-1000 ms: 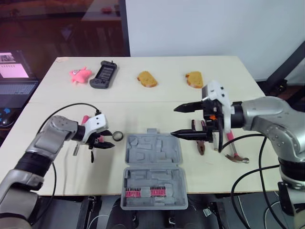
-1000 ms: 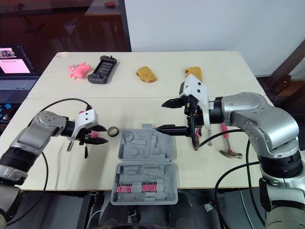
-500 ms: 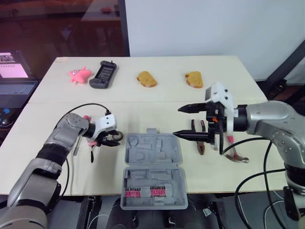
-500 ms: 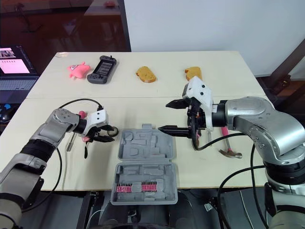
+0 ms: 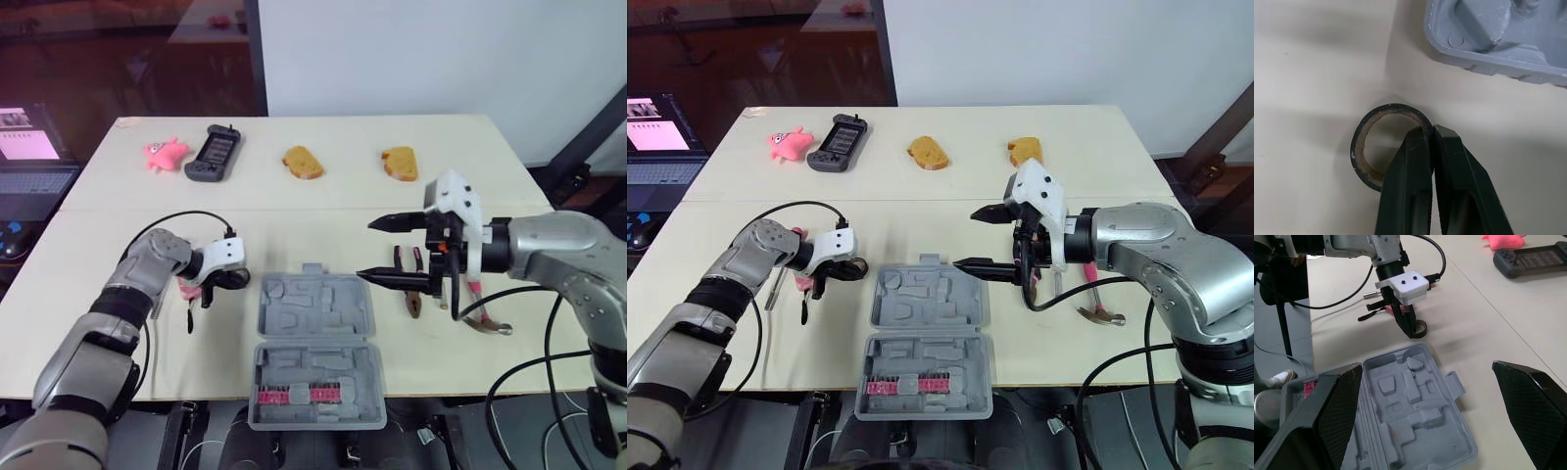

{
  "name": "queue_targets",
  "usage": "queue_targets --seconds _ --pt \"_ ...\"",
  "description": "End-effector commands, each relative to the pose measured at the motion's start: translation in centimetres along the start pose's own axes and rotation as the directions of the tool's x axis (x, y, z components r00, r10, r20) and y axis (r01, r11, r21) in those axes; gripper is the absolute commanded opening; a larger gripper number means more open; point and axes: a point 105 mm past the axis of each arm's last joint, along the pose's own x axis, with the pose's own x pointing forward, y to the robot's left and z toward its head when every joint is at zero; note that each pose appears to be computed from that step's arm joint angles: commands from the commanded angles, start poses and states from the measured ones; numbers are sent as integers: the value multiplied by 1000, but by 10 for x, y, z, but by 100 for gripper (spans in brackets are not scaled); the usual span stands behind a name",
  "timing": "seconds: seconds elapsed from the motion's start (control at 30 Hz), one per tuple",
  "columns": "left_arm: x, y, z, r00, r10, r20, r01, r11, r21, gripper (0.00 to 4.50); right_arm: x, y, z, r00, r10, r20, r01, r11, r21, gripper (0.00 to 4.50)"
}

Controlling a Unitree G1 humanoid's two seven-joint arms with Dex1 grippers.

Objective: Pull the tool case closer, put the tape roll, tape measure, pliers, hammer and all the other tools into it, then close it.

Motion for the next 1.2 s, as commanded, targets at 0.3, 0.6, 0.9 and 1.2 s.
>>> queue_targets --seconds 0.3,0.6,0.9,1.2 --pt "-53 2 42 996 -33 87 29 998 47 11 -3 9 7 998 60 -8 -61 996 -58 450" --pt "-43 -41 90 981 -166 97 151 977 150 11 -3 19 -5 997 59 -46 -60 998 -33 450" --pt "-15 -42 87 989 -137 49 126 974 189 11 -10 21 -14 998 -22 -63 23 1000 10 450" --pt "16 -40 79 989 -144 41 136 977 162 11 -10 20 -7 999 -46 -21 46 999 16 450"
